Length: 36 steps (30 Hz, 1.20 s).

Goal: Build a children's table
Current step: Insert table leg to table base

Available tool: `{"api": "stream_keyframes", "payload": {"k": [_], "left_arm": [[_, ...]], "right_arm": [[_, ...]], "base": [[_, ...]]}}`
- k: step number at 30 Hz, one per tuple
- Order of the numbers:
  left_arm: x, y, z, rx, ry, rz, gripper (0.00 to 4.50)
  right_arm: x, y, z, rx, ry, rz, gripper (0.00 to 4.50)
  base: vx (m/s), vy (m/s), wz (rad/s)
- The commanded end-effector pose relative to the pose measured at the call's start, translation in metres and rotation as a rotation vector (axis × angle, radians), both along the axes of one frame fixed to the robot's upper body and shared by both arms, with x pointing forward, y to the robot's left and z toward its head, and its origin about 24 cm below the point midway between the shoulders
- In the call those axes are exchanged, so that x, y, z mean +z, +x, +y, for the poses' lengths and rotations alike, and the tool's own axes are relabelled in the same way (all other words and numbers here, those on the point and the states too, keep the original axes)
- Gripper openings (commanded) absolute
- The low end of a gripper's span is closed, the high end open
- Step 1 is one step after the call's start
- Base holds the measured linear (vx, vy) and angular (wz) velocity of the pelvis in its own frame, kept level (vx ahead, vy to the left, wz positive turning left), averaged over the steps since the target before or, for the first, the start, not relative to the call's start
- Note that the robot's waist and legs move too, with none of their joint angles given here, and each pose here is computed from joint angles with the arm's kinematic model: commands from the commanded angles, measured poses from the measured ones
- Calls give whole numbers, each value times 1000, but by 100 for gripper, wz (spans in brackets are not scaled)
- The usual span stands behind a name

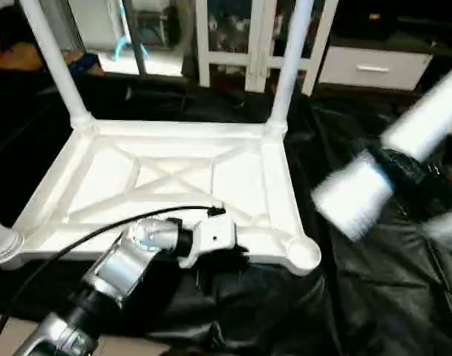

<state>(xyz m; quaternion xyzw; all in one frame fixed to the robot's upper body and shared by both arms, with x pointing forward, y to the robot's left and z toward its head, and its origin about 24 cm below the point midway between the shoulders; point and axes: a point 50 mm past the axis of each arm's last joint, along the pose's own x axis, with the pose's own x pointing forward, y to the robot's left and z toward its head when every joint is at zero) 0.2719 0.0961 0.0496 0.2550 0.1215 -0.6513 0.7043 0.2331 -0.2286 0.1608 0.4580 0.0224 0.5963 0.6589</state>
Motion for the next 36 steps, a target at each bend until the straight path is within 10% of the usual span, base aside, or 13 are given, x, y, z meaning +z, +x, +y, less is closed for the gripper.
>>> {"api": "stream_keyframes", "payload": {"k": [1, 15, 19, 21, 36], "left_arm": [[-12, -2, 3, 30, 51, 22, 0], [-12, -2, 6, 34, 60, 22, 0], [-12, -2, 6, 34, 62, 16, 0], [-12, 0, 6, 48, 66, -3, 0], [-12, 0, 5, 53, 59, 2, 0]], "right_arm": [[17, -6, -3, 42, 88, -36, 185], [25, -15, -2, 100, 165, -16, 185], [16, -9, 6, 7, -1, -3, 185], [-5, 9, 20, -200, -260, -4, 185], [-69, 18, 25, -428, -679, -122, 185]], "base": [[0, 0, 0], [0, 0, 0], [0, 0, 0], [0, 0, 0], [0, 0, 0]]}}
